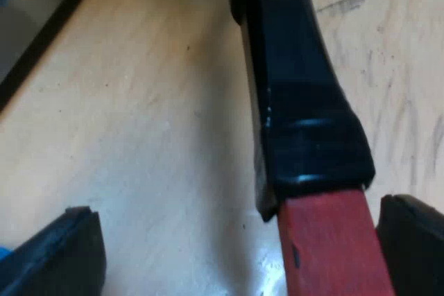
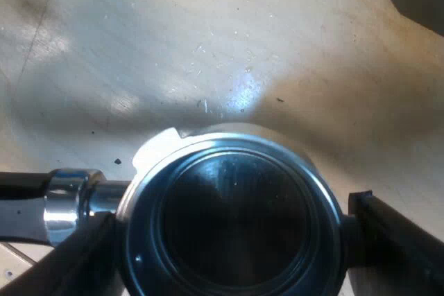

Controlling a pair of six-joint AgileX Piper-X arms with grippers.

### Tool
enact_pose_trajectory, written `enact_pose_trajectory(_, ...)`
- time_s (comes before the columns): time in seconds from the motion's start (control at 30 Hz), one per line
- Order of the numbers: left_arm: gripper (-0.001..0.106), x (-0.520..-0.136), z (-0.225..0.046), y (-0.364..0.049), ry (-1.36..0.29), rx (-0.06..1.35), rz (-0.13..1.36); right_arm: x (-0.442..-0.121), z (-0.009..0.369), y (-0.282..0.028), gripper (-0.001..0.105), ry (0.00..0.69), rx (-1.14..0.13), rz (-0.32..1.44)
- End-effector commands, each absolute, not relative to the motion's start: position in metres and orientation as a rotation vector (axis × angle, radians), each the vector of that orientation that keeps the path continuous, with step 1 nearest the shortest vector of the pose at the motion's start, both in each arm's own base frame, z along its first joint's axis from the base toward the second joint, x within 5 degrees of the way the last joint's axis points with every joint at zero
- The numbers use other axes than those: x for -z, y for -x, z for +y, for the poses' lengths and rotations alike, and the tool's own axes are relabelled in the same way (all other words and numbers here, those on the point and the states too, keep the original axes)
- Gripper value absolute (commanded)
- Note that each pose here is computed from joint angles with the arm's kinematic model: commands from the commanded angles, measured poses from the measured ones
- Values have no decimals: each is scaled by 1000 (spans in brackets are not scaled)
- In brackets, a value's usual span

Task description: Put the handle in the coffee machine

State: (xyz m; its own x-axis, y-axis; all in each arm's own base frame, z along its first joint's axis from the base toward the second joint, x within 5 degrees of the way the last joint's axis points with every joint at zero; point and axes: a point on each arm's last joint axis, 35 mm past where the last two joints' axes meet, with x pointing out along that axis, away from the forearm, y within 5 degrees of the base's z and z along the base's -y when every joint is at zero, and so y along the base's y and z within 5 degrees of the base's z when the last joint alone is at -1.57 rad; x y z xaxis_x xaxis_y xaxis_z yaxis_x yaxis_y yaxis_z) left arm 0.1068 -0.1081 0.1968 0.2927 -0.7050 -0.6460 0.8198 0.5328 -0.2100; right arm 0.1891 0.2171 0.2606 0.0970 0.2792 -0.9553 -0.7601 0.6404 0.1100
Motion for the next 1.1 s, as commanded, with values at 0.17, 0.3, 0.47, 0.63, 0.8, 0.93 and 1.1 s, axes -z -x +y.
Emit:
enact_pose_trajectory(0.17, 80, -198, -110, -107, -163, 1032, 755, -269, 217, -189, 0, 446, -835, 1229)
enact_pose_trajectory(0.3, 80, -195, -109, -107, -164, 1032, 757, -269, 217, -189, 0, 445, -835, 1225)
enact_pose_trajectory(0.47, 80, -189, -109, -106, -161, 1033, 744, -269, 217, -189, 0, 444, -836, 1222)
enact_pose_trajectory(0.63, 80, -194, -111, -109, -152, 1040, 692, -269, 217, -189, 0, 444, -836, 1222)
enact_pose_trajectory(0.8, 80, -194, -111, -109, -152, 1040, 691, -269, 217, -189, 0, 444, -836, 1222)
enact_pose_trajectory(0.93, 80, -192, -111, -108, -152, 1039, 695, -269, 217, -189, 0, 444, -836, 1222)
enact_pose_trajectory(1.1, 80, -186, -109, -107, -155, 1038, 710, -269, 217, -189, 0, 444, -836, 1222)
